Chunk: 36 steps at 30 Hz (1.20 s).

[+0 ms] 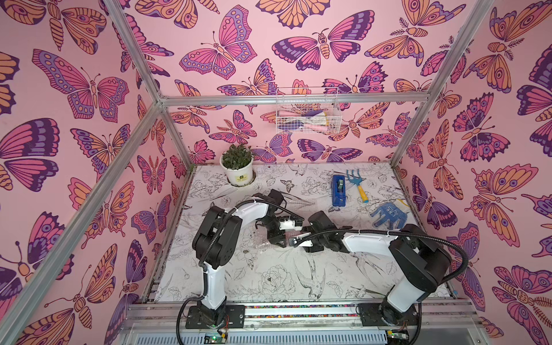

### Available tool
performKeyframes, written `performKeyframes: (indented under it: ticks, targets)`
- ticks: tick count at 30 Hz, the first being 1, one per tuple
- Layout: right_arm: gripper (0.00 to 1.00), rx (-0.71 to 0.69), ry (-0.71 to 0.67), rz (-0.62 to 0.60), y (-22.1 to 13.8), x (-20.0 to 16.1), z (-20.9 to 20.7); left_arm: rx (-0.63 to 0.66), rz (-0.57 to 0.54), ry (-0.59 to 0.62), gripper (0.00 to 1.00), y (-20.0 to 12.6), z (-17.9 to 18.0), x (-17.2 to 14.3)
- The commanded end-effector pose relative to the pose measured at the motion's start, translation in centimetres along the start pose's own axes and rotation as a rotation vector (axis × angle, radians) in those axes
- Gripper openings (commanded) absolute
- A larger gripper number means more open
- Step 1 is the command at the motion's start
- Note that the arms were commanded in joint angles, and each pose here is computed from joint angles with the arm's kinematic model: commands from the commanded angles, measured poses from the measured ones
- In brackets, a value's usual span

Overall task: Wrap wine bottles in bubble wrap
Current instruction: Wrap the wine bottle in bubble wrap.

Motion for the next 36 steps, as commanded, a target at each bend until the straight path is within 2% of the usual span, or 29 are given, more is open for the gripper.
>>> performKeyframes:
  ticks: [1,4,6,7,10,14,18,20,23,29,36]
  targets:
    - [0.48,0.131,0.015,0.140,0.8,-3.1,2.9,-0.087,0.017,-0.055,0.61,-0.4,-2.1,-1.1]
    - [0.35,0.157,0.026,0.162,0.7,-3.3,3.0,0.019,-0.035,-0.053,0.70,-2.1,-0.8,-0.5]
    - [0.29,0.176,0.034,0.171,0.4,-3.4,3.1,0.122,-0.080,-0.048,0.79,-3.8,0.2,0.1]
    - [0.26,0.191,0.038,0.178,0.3,-3.5,3.4,0.183,-0.109,-0.042,0.98,-4.9,0.7,0.3]
    - [0.16,0.225,0.052,0.199,0.1,-3.5,3.5,0.361,-0.173,-0.028,1.00,-8.5,1.8,0.8]
    - [0.06,0.298,0.102,0.210,-0.7,-3.0,3.6,0.597,-0.189,-0.014,0.99,-12.3,1.7,0.3]
    - [0.04,0.444,0.226,0.244,-2.2,-2.5,3.6,0.790,-0.155,0.076,1.00,-13.7,-0.2,-0.4]
    - [0.03,0.540,0.310,0.278,-3.0,-2.3,3.7,0.867,-0.057,0.162,1.00,-13.2,-1.3,-0.9]
    - [0.01,0.624,0.411,0.323,-3.4,-2.2,3.6,0.907,0.050,0.285,1.00,-11.6,-3.0,-1.1]
    - [0.00,0.709,0.510,0.384,-3.3,-2.5,3.8,0.925,0.070,0.449,1.00,-7.4,-5.0,1.0]
    - [0.02,0.751,0.566,0.394,-3.2,-2.1,3.4,0.904,0.106,0.587,1.00,-3.1,-2.9,3.5]
Point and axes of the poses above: each gripper's point midway between its finger pads, its own y axis out along the fingers, its own z axis along the line the jaws close on, x = y × z, the point moved 1 cm from there along -y, back along the fingers, and after that the axes turned 15 degrees about y, right-handed, at the moved point
